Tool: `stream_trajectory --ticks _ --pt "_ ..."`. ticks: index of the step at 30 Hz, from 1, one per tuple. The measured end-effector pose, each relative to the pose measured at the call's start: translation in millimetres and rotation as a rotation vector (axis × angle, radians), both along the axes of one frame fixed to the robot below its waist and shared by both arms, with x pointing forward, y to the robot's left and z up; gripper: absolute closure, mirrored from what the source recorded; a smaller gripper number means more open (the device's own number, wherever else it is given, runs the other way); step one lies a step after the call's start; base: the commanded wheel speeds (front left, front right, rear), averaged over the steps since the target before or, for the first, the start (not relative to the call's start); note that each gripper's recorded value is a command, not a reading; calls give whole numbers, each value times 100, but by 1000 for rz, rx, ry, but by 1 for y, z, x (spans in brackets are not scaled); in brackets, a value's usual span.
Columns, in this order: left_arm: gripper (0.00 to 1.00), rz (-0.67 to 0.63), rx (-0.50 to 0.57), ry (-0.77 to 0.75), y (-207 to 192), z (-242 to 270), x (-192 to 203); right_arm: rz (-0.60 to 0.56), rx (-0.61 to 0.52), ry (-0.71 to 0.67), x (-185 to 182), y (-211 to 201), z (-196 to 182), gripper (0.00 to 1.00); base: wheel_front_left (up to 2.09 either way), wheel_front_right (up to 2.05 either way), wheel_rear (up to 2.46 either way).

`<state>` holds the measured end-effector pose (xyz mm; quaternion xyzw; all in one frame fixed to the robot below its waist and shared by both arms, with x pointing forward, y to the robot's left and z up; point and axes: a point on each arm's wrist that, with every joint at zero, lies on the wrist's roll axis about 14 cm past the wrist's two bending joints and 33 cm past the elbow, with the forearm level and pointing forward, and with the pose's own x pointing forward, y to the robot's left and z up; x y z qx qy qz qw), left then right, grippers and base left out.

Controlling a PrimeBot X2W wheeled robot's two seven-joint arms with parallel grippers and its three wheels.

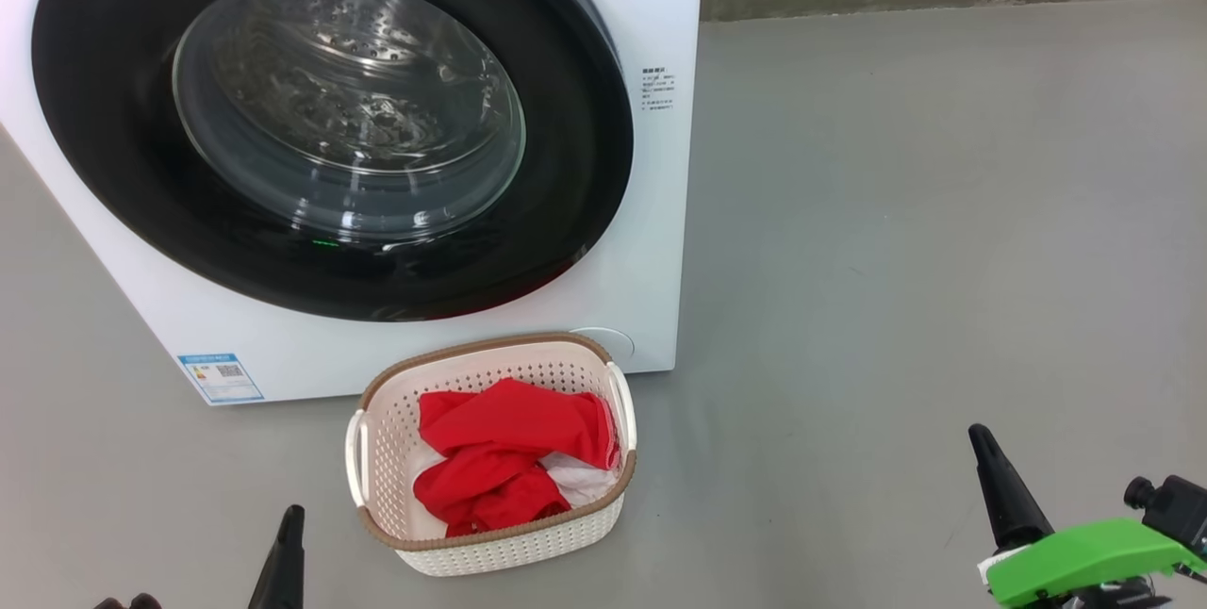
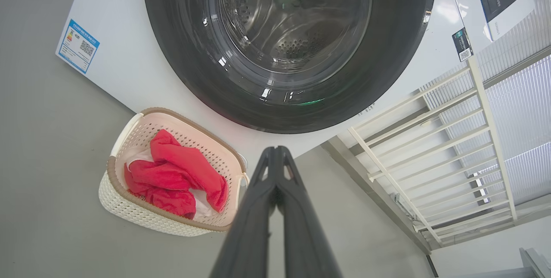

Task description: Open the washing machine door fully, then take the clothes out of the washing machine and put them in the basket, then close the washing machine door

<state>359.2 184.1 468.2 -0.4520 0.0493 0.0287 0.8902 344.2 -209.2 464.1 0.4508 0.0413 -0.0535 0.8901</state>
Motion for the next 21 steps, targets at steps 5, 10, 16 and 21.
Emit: stream_trajectory --ticks 5,10,16,21 --pt "100 6 -54 9 1 -2 0 -3 58 -13 6 1 5 100 0 0 0" --pt "100 10 -98 15 1 -3 0 -15 103 -10 6 -1 4 100 0 0 0" --pt "100 13 -164 2 1 2 5 -18 171 -6 8 1 2 100 0 0 0" --pt "100 20 -216 7 2 1 5 -17 219 -4 9 2 2 100 0 0 0"
